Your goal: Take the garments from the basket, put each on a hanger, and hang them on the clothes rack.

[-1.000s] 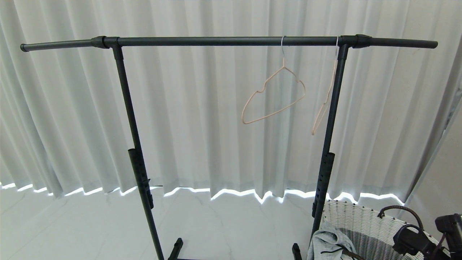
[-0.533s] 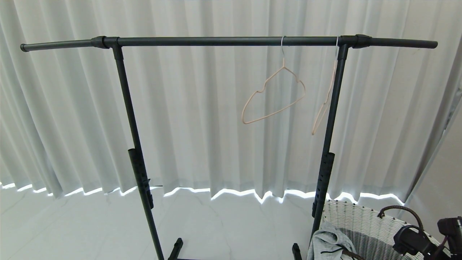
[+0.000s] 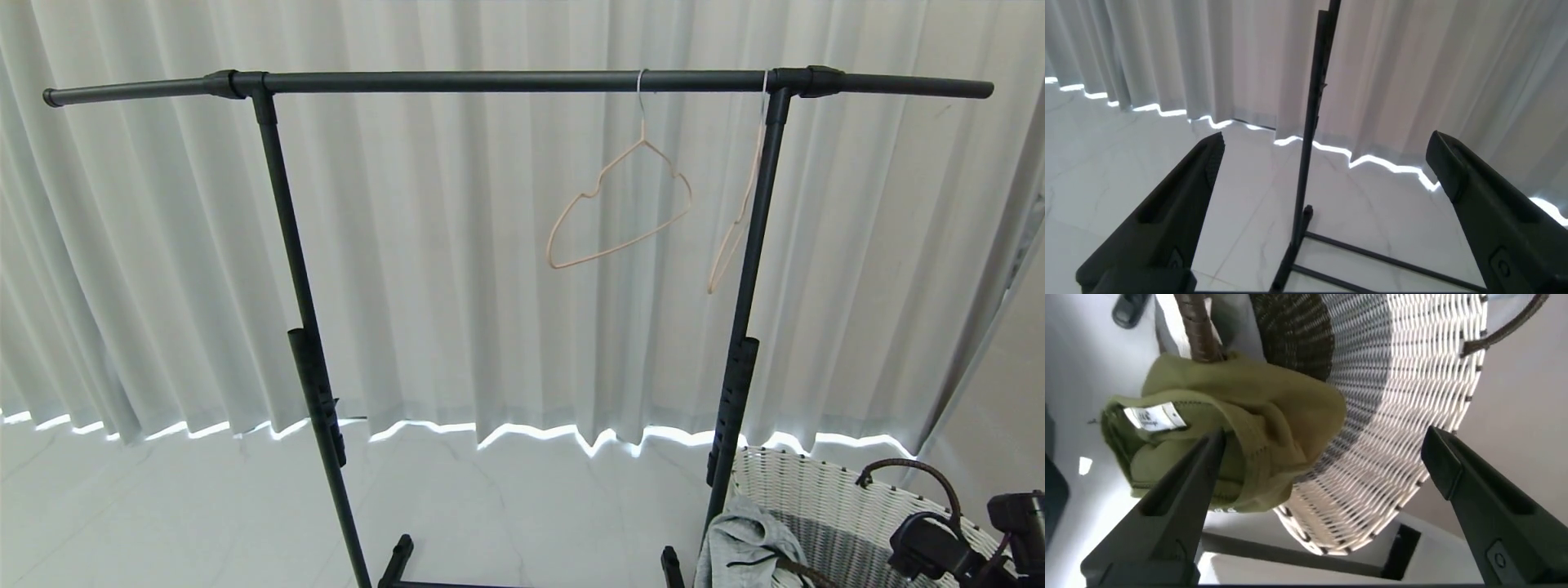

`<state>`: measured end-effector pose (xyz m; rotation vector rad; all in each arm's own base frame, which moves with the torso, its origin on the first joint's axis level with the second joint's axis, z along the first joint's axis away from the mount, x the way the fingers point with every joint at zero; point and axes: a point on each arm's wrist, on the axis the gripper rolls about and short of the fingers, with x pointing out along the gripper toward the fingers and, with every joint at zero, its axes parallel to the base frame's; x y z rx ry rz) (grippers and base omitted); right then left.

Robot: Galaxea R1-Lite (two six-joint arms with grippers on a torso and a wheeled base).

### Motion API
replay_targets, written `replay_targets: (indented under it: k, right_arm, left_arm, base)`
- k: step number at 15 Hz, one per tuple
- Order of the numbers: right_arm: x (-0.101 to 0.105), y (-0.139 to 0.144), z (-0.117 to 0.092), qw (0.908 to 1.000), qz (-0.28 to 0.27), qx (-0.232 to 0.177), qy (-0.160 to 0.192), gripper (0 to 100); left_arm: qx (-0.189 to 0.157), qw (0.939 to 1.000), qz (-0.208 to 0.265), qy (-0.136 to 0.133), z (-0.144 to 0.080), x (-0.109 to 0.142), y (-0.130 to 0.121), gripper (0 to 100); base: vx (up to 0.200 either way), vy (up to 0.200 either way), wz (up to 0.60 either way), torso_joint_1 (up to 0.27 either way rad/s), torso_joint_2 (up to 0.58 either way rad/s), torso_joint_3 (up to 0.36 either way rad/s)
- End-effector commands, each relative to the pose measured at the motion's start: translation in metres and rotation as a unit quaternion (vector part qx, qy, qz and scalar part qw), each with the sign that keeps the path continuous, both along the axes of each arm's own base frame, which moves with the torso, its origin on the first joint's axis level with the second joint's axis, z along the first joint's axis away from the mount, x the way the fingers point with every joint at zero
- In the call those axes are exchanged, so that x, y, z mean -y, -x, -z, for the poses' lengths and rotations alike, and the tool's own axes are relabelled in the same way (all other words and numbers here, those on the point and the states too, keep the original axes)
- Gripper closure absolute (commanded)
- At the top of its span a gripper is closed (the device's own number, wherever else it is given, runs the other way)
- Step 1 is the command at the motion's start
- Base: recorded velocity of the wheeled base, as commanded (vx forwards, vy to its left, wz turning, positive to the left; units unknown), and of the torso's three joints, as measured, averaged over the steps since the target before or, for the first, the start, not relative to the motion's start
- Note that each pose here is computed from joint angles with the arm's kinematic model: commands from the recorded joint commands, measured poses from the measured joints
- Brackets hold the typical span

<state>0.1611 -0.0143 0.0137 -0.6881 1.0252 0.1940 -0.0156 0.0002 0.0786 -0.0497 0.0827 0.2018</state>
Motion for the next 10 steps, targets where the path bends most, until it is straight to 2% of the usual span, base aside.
replay_targets:
  k: [1,3,6,10]
  right_arm:
    - [0.001,0.000,-0.001,0.9999,-0.003,-0.001,0.012,0]
    - [0.003,0.000,0.001,0.9987,0.008,-0.010,0.049,0]
    - [0.003,-0.003,0.009,0.9983,0.009,-0.028,0.051,0]
    - [0.001,-0.011,0.015,0.9985,0.001,-0.011,0.053,0]
  left_arm:
    - [0.000,1.0000,-0.001,0.000,0.000,0.000,0.000,0]
    - [0.000,1.0000,-0.001,0.000,0.000,0.000,0.000,0]
    - [0.000,1.0000,-0.001,0.000,0.000,0.000,0.000,0]
    - [0.000,1.0000,-0.001,0.000,0.000,0.000,0.000,0]
  base:
    - [0.000,0.000,0.00,0.000,0.00,0.000]
    - [0.000,0.000,0.00,0.000,0.00,0.000]
    - [0.000,0.000,0.00,0.000,0.00,0.000]
    - [0.000,0.000,0.00,0.000,0.00,0.000]
